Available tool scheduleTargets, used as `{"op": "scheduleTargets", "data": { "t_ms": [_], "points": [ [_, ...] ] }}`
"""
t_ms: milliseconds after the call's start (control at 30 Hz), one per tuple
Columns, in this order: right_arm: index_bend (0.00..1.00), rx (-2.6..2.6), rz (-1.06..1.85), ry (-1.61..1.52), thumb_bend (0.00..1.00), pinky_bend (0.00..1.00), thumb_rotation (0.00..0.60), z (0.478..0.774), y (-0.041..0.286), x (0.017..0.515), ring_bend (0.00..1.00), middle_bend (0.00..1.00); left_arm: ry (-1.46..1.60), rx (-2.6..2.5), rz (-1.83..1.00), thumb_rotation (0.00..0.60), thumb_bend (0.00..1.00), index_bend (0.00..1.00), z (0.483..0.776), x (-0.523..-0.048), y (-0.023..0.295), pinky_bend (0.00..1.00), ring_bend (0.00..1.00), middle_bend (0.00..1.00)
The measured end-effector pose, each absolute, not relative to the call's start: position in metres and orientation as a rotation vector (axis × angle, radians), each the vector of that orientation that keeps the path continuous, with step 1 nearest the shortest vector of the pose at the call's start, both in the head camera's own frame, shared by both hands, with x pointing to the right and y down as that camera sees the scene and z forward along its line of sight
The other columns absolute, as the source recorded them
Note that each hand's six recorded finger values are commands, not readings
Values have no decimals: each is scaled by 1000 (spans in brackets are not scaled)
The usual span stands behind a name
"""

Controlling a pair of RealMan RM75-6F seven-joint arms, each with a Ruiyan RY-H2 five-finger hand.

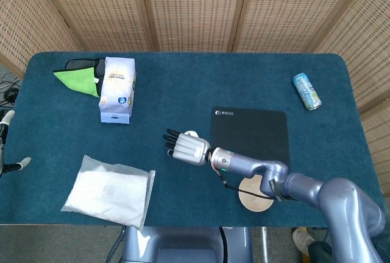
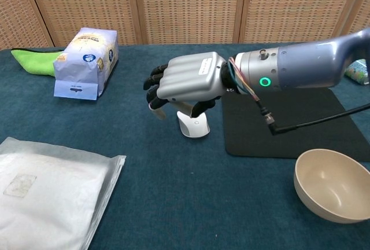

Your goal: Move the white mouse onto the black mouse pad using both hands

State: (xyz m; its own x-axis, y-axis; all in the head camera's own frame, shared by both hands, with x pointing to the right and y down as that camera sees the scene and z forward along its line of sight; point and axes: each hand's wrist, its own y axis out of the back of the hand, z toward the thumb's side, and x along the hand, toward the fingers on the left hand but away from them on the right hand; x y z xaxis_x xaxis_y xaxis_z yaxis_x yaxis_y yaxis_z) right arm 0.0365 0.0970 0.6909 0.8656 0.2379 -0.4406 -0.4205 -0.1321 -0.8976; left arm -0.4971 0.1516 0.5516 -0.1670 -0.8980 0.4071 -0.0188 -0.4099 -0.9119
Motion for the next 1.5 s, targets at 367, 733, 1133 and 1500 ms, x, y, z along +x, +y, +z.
{"op": "scheduleTargets", "data": {
  "t_ms": [367,733,1133,1500],
  "points": [
    [355,-1572,639,167,1000,88,600,717,91,33,103,242,1078,-1429,-1658,600,58,0,555,-495,150,0,0,0],
    [355,-1484,722,218,1000,89,600,735,84,36,103,317,1073,-1454,-1662,600,62,0,560,-495,150,0,0,0],
    [417,-1433,817,222,1000,89,600,736,72,67,105,387,1065,-1470,-1656,600,63,0,561,-493,150,0,0,0],
    [375,-1450,948,204,964,89,600,714,65,135,96,272,1028,-1491,-1641,600,63,0,563,-484,154,0,0,0]
  ]
}}
